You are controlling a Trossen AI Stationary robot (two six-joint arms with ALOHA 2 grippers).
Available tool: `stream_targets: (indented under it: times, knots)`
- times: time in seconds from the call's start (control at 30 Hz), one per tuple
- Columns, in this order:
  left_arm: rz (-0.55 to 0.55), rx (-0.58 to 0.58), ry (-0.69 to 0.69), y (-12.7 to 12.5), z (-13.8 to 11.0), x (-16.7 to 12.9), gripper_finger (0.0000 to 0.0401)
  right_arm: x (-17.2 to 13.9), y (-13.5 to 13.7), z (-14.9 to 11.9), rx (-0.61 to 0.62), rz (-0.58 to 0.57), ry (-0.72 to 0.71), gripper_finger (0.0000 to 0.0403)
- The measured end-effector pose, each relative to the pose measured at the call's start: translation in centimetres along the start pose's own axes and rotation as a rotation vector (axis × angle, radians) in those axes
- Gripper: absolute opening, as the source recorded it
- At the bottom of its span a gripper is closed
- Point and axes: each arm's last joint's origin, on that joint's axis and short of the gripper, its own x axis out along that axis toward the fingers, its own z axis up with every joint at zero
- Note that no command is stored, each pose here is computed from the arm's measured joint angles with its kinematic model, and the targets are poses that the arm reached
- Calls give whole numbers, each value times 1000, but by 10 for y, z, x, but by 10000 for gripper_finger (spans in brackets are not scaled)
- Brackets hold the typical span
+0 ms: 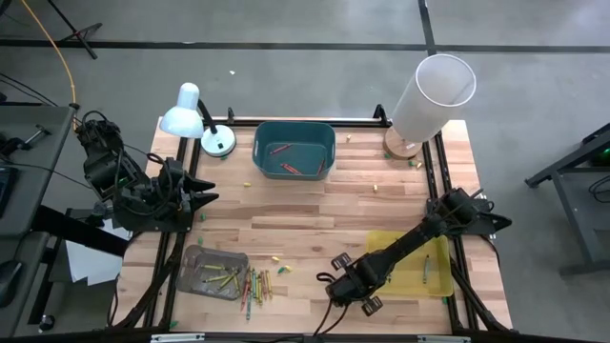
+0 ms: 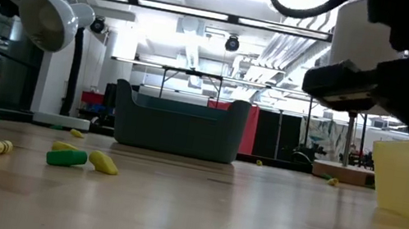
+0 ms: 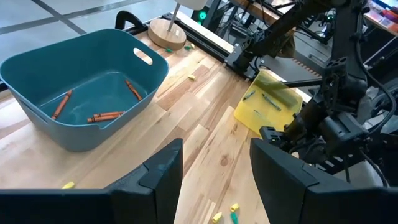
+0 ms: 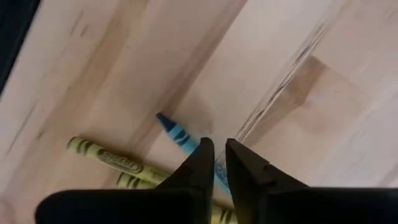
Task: Sort crayons
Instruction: Put the right blue crayon into the yellow bin
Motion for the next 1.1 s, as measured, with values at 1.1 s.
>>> stream_targets:
  times: [1.1]
  knots:
    - [-10,-69,29,0,-1,0,172,24,19,0,-251,-69,39,136]
